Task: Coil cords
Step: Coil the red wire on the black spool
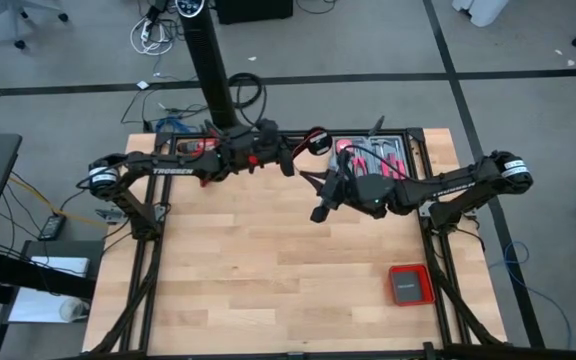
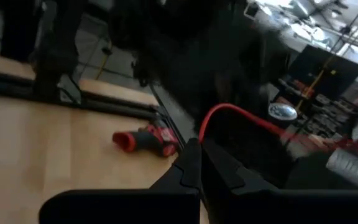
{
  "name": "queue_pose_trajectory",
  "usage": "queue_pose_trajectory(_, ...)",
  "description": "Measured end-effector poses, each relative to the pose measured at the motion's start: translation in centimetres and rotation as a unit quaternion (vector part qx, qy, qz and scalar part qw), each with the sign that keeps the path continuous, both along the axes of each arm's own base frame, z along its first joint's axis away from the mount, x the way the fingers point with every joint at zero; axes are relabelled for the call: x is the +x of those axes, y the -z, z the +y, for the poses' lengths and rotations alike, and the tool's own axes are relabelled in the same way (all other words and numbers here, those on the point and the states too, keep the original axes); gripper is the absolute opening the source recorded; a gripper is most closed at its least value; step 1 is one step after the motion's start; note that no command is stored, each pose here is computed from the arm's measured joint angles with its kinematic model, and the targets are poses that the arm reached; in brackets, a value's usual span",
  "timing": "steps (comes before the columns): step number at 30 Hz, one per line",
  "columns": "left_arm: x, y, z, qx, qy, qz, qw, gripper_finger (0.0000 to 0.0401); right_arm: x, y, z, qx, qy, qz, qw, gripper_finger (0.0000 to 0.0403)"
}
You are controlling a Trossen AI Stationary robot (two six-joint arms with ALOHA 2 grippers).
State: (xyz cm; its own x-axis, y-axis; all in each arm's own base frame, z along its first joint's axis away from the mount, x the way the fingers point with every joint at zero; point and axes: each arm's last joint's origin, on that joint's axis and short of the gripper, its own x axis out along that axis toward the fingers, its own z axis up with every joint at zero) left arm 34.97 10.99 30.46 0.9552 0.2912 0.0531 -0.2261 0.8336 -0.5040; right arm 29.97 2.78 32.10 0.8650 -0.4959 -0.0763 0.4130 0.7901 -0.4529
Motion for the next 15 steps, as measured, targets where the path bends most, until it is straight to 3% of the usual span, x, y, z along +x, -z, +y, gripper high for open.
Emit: queue_pose_trajectory(15, -0.4, -0.7, 1.0, -0.023, 0.059, -0.042, 0.997, 0.0001, -0.5, 1.4, 0.5, -0.028, 0.049, 0.082, 0.995, 0.0000)
